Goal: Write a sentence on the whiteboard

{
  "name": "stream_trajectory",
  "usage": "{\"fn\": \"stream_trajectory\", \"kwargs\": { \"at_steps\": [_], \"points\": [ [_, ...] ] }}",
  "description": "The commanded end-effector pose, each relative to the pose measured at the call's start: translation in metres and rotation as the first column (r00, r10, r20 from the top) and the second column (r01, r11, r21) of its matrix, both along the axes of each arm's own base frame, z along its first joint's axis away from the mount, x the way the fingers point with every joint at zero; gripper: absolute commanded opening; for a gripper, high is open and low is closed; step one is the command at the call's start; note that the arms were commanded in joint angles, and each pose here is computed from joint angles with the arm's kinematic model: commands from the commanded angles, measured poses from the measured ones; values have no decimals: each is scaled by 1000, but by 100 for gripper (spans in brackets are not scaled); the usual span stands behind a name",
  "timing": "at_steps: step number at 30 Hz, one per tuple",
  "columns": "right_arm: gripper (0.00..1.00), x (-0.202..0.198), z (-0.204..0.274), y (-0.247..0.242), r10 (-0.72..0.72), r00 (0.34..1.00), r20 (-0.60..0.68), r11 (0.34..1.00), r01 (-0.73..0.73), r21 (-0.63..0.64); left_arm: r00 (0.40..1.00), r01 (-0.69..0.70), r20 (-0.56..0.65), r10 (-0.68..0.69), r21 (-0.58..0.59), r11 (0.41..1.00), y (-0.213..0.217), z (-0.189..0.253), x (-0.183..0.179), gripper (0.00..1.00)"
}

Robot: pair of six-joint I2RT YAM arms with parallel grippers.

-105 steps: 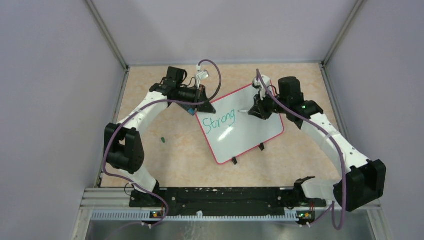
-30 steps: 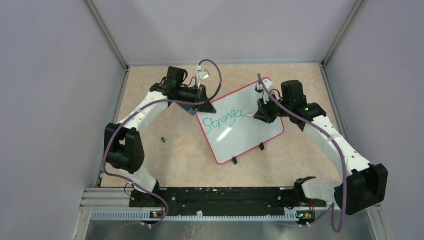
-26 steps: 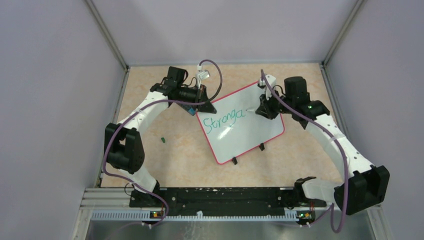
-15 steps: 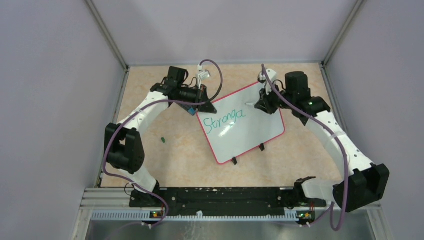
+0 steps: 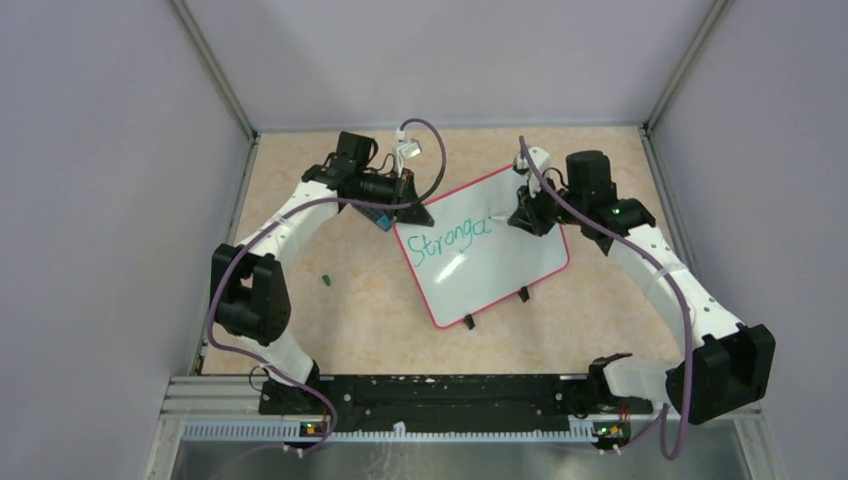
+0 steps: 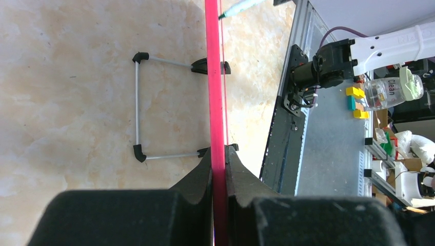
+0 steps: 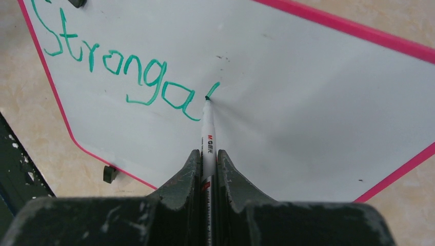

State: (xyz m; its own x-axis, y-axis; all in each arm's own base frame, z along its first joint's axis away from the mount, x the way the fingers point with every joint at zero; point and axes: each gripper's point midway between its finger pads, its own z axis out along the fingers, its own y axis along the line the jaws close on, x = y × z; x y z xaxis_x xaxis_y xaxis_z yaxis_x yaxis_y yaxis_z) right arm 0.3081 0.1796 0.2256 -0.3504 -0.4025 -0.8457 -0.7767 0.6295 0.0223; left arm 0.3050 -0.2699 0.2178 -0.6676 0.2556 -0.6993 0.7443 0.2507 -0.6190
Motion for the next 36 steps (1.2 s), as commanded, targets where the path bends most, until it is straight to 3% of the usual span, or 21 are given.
{"fn": "stream_trajectory", "kwargs": {
  "at_steps": [1, 20, 30, 36],
  "points": [
    [0, -4, -5, -4, -1, 1000, 17, 1000, 1, -4, 995, 101, -11, -101, -16, 995, -15, -7, -20, 0],
    [0, -4, -1, -24, -42, 998, 48, 997, 45, -62, 995, 99, -7, -100, -13, 995, -15, -7, -20, 0],
    [0, -2, 35, -7, 6, 997, 75, 1000, -7, 11, 995, 102, -9, -102, -15, 995, -16, -7, -19, 0],
    [0, -6, 32, 9, 41, 997, 63, 999, -42, 15, 995, 104, -11, -104, -15, 994, -17, -7, -19, 0]
  ]
}}
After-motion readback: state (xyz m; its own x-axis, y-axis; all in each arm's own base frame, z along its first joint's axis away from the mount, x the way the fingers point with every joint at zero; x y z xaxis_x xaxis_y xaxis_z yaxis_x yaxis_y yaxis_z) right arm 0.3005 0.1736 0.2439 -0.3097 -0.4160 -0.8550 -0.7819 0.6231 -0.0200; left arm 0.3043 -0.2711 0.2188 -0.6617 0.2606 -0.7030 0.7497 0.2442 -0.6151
